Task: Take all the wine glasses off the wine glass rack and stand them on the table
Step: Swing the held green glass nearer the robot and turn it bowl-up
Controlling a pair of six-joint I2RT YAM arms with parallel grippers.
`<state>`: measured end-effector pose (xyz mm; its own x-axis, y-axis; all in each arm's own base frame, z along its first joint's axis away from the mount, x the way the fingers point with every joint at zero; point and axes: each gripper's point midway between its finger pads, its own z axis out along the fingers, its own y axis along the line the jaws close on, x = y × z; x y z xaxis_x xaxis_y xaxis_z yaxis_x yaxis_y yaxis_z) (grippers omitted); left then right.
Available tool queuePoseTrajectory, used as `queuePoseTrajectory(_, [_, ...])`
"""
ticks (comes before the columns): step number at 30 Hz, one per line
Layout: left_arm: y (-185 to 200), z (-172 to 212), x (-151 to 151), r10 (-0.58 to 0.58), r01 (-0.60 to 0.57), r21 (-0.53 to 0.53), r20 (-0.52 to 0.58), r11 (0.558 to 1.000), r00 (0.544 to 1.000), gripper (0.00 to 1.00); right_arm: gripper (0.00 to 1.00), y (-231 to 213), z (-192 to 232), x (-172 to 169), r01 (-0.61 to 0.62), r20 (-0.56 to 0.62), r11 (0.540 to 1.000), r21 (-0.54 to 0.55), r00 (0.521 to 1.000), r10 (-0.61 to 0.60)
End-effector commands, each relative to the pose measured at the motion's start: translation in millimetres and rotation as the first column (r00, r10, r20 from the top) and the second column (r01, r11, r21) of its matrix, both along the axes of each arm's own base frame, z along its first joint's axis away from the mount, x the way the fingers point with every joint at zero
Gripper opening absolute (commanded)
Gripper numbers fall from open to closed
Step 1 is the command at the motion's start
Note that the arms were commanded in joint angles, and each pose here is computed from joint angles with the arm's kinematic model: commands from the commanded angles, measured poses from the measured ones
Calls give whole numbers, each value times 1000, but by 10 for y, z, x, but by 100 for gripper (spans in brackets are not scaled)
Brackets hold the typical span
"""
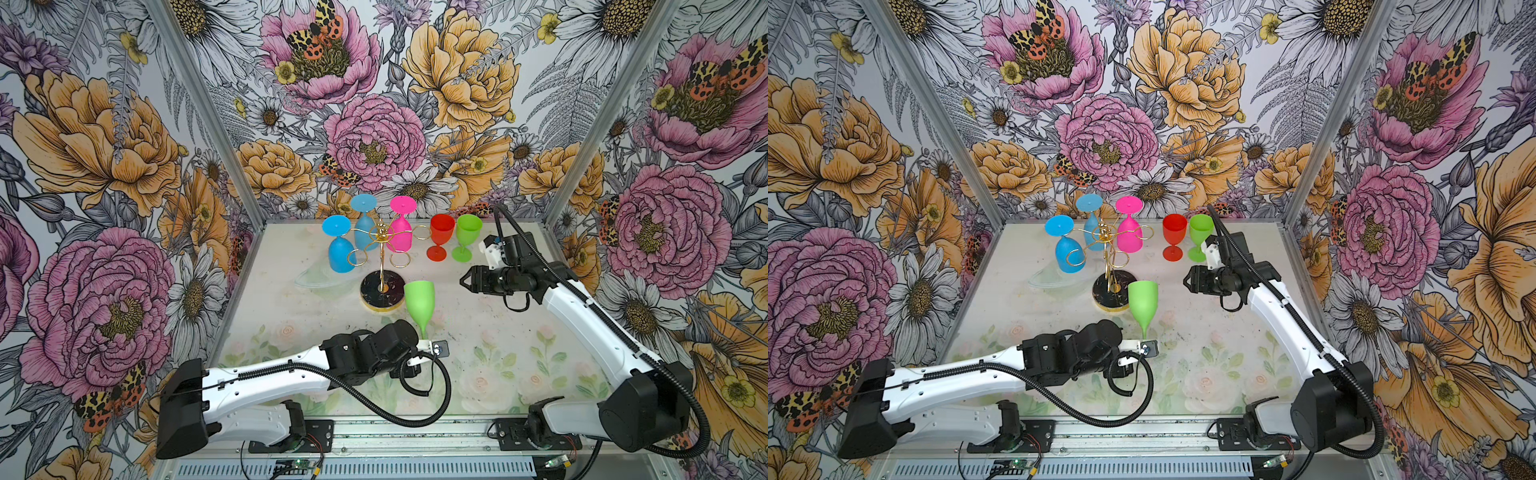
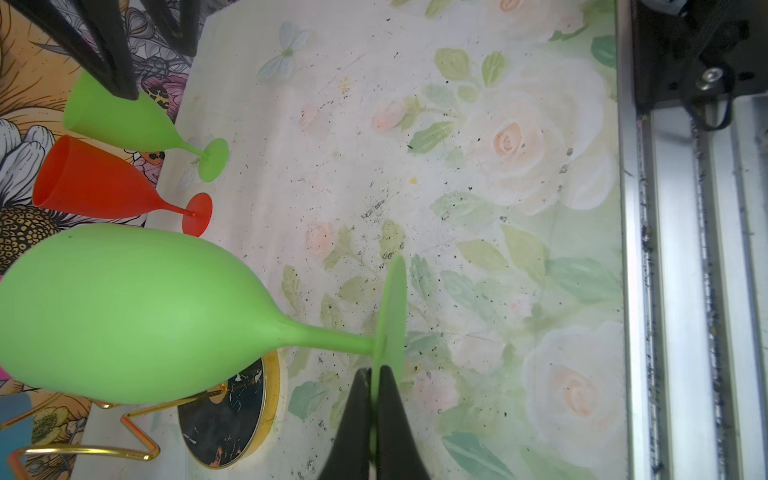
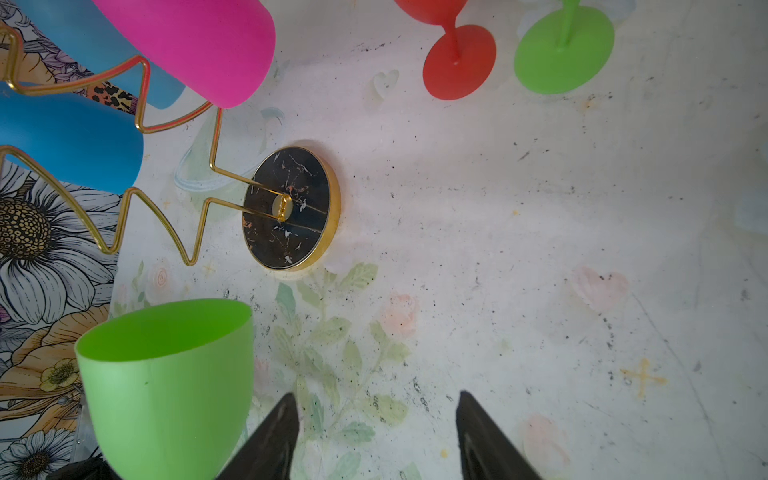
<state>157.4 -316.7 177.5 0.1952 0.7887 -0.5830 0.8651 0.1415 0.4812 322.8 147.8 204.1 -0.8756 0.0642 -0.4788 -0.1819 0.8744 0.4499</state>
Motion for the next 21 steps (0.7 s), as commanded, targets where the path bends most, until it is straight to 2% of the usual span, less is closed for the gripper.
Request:
queuePoseTrajectory(1, [18,69,115,4,-8,27,136,1000,991,0,61,93,132,32,-21,15,999,36,1000,21])
queuePoseTrajectory(9, [69,-128,91,-68,28,161,248,987,966,0,61,233,218,17,-75,14,993,90,997,74])
queuePoseTrajectory(21, [97,-303,111,-123,29,274,332,961,935,0,61,519,366,-36,-176,18,969,170,984,176])
